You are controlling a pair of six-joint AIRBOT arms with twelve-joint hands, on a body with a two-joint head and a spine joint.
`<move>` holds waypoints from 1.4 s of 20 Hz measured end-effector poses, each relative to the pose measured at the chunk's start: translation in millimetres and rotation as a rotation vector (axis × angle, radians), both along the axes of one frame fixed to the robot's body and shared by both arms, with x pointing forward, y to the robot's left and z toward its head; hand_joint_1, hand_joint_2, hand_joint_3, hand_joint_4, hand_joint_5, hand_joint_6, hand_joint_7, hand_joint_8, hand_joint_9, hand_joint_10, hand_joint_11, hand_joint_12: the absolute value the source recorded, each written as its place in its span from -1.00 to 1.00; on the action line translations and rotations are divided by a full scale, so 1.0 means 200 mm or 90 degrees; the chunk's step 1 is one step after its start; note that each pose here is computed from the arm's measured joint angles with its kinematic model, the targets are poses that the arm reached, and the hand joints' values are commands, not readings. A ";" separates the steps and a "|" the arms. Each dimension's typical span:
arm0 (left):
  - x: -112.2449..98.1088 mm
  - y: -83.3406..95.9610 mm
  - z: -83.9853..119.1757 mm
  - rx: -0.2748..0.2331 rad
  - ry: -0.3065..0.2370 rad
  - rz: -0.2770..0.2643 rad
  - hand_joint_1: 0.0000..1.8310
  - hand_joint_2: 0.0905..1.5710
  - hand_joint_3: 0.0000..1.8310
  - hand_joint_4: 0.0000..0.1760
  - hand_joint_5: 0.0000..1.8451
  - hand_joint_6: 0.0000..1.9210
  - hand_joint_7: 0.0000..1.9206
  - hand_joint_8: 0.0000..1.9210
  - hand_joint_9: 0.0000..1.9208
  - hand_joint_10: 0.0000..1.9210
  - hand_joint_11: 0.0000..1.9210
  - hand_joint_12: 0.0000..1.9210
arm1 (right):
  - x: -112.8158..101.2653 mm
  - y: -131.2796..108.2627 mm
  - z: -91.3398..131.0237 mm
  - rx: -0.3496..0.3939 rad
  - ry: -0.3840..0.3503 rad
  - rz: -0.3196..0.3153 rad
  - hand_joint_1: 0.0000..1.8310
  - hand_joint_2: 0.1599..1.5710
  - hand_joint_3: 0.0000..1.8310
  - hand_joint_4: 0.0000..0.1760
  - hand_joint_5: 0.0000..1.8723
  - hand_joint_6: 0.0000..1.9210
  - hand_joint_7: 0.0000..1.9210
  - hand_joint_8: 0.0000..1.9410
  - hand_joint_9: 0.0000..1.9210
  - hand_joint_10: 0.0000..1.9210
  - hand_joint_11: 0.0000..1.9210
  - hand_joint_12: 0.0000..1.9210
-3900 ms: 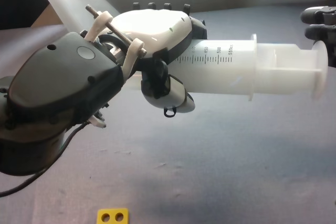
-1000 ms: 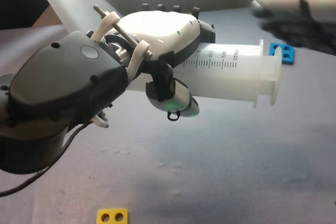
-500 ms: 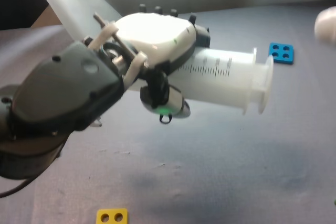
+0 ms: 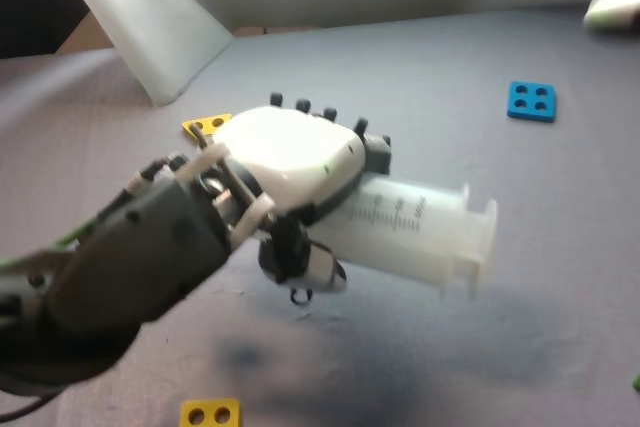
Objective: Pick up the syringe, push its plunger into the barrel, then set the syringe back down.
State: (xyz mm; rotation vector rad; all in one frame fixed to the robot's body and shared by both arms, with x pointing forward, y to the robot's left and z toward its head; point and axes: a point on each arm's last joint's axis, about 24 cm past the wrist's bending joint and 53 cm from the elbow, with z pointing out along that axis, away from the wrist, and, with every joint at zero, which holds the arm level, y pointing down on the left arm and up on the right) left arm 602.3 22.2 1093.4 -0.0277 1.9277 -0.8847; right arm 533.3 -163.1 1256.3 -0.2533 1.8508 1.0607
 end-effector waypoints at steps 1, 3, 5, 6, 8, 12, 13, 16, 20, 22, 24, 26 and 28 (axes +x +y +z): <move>-0.03 -0.02 -0.03 -0.005 0.007 -0.011 0.45 0.58 -1.00 -1.00 -0.26 0.38 -0.29 0.59 -0.32 0.66 -0.55 0.62 | -0.04 0.05 -0.01 -0.001 0.000 0.035 -1.00 0.63 -1.00 -1.00 -0.75 -1.00 -0.78 -1.00 -0.85 -1.00 -1.00 -0.83; -0.06 -0.02 -0.08 -0.002 0.019 -0.015 0.45 0.57 -1.00 -1.00 -0.25 0.39 -0.28 0.57 -0.32 0.65 -0.55 0.63 | -0.07 0.09 0.02 0.014 -0.002 0.056 -1.00 0.64 -1.00 -1.00 -0.75 -1.00 -0.77 -1.00 -0.84 -1.00 -1.00 -0.76; -0.06 0.01 -0.11 0.005 0.020 -0.003 0.46 0.56 -1.00 -1.00 -0.22 0.36 -0.26 0.54 -0.31 0.62 -0.54 0.61 | -0.05 0.07 0.02 0.015 -0.002 0.047 -1.00 0.64 -1.00 -1.00 -0.75 -1.00 -0.78 -1.00 -0.85 -1.00 -1.00 -0.78; -0.06 0.02 -0.12 0.007 0.016 -0.002 0.46 0.56 -1.00 -1.00 -0.22 0.36 -0.26 0.54 -0.31 0.62 -0.54 0.61 | -0.04 0.06 0.02 0.009 -0.004 0.042 -1.00 0.64 -1.00 -1.00 -0.75 -1.00 -0.78 -1.00 -0.85 -1.00 -1.00 -0.78; -0.08 0.01 -0.13 0.002 0.013 -0.008 0.45 0.57 -1.00 -1.00 -0.22 0.36 -0.29 0.58 -0.33 0.66 -0.57 0.65 | -0.03 0.05 0.03 0.013 -0.009 0.034 -1.00 0.64 -1.00 -1.00 -0.75 -1.00 -0.78 -1.00 -0.85 -1.00 -1.00 -0.80; -0.11 0.00 -0.18 0.002 0.029 -0.014 0.45 0.58 -1.00 -1.00 -0.23 0.39 -0.29 0.58 -0.34 0.66 -0.58 0.64 | -0.04 0.05 0.03 0.013 -0.009 0.038 -1.00 0.63 -1.00 -1.00 -0.76 -1.00 -0.78 -1.00 -0.85 -1.00 -1.00 -0.83; -0.11 0.01 -0.19 0.003 0.029 -0.010 0.45 0.57 -1.00 -1.00 -0.22 0.37 -0.28 0.57 -0.33 0.65 -0.58 0.65 | -0.04 0.05 0.03 0.014 -0.008 0.038 -1.00 0.64 -1.00 -1.00 -0.75 -0.99 -0.77 -1.00 -0.84 -0.99 -1.00 -0.78; -0.13 0.01 -0.20 -0.001 0.027 -0.011 0.45 0.58 -1.00 -1.00 -0.23 0.38 -0.29 0.58 -0.33 0.65 -0.57 0.65 | -0.04 0.05 0.03 0.013 -0.008 0.038 -1.00 0.64 -1.00 -1.00 -0.74 -1.00 -0.76 -1.00 -0.83 -0.99 -1.00 -0.77; -0.14 0.01 -0.22 -0.002 0.035 -0.010 0.45 0.58 -1.00 -1.00 -0.24 0.37 -0.30 0.60 -0.35 0.68 -0.59 0.64 | -0.04 0.05 0.03 0.013 -0.008 0.038 -1.00 0.64 -1.00 -1.00 -0.76 -1.00 -0.77 -1.00 -0.84 -1.00 -1.00 -0.78; -0.14 0.01 -0.22 -0.003 0.032 -0.008 0.44 0.59 -1.00 -1.00 -0.22 0.48 -0.32 0.56 -0.41 0.66 -0.68 0.63 | -0.03 0.05 0.03 0.013 -0.008 0.038 -1.00 0.64 -1.00 -1.00 -0.75 -1.00 -0.76 -1.00 -0.83 -1.00 -1.00 -0.79; -0.14 0.02 -0.22 -0.003 0.032 -0.008 0.33 0.40 -1.00 -1.00 -0.42 0.11 -0.49 0.09 -0.59 0.18 -0.85 0.50 | -0.03 0.05 0.03 0.013 -0.009 0.035 -1.00 0.65 -1.00 -1.00 -0.74 -1.00 -0.76 -1.00 -0.83 -1.00 -1.00 -0.78; -0.14 0.01 -0.22 -0.004 0.032 -0.008 0.21 0.27 -1.00 -1.00 -0.53 -0.56 -0.53 -0.59 -0.63 -0.35 -0.98 0.31 | -0.03 0.05 0.03 0.012 -0.009 0.034 -1.00 0.65 -1.00 -1.00 -0.74 -1.00 -0.76 -1.00 -0.83 -1.00 -1.00 -0.78; -0.14 0.01 -0.22 -0.004 0.031 -0.007 0.03 0.16 -1.00 -1.00 -0.60 -0.95 -0.61 -0.96 -0.67 -0.84 -1.00 -0.03 | -0.03 0.05 0.03 0.012 -0.009 0.035 -1.00 0.64 -1.00 -1.00 -0.75 -1.00 -0.77 -1.00 -0.83 -1.00 -1.00 -0.78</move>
